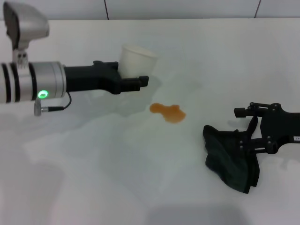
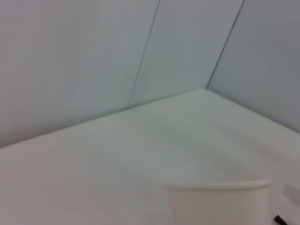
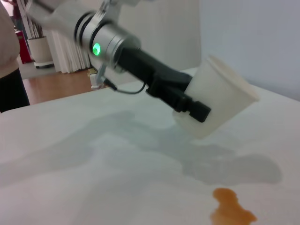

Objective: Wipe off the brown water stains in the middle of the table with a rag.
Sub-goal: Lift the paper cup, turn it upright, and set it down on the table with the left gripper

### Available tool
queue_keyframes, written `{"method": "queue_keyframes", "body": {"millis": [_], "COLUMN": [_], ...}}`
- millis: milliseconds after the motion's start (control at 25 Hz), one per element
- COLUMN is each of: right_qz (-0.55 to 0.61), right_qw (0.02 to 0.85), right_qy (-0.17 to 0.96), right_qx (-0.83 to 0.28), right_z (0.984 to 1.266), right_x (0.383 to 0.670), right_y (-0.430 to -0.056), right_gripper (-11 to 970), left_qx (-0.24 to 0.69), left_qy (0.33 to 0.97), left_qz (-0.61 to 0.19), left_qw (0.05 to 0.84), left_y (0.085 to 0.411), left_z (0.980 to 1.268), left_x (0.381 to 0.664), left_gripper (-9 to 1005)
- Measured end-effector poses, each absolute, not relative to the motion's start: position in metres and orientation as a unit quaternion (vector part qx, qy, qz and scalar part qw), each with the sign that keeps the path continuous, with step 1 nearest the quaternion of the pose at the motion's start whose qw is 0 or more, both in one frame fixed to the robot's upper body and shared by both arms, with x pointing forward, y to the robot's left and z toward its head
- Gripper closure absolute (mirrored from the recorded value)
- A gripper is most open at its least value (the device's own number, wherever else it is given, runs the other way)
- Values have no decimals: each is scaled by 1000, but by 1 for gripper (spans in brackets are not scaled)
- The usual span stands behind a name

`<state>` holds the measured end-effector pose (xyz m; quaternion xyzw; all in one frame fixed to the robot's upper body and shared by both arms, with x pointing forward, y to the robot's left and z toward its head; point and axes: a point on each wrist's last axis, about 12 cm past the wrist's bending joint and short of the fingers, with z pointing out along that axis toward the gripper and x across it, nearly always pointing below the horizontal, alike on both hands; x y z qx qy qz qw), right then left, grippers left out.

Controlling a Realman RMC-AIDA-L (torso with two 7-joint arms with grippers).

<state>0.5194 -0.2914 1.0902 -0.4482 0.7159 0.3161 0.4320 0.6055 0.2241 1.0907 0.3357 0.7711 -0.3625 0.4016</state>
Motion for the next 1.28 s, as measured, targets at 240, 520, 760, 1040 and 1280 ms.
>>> {"method": "queue_keyframes", "body": {"millis": [240, 520, 760, 1040, 1280], "right_qz": [316, 313, 313, 312, 312], "right_qw": [436, 437, 439, 439, 439], "right_qy": [715, 714, 713, 713, 713], "right_qx": [-447, -448, -449, -449, -449], "right_z": [1091, 1092, 1093, 1094, 1093], "right_x": [520, 522, 522, 523, 523], "right_y": [-291, -291, -291, -291, -291], "right_gripper": [89, 89, 89, 89, 89], "left_qx": [296, 263, 286, 329, 359], "left_qy": [756, 739, 743, 738, 729], "left_qz": [-355, -331, -290, -233, -197], "left_qw": [463, 524, 531, 541, 549], "left_y": [245, 262, 264, 258, 245], "left_z": [1073, 1058, 1044, 1030, 1023], "left_x": [587, 569, 562, 559, 561], "left_gripper": [306, 306, 306, 307, 307]}}
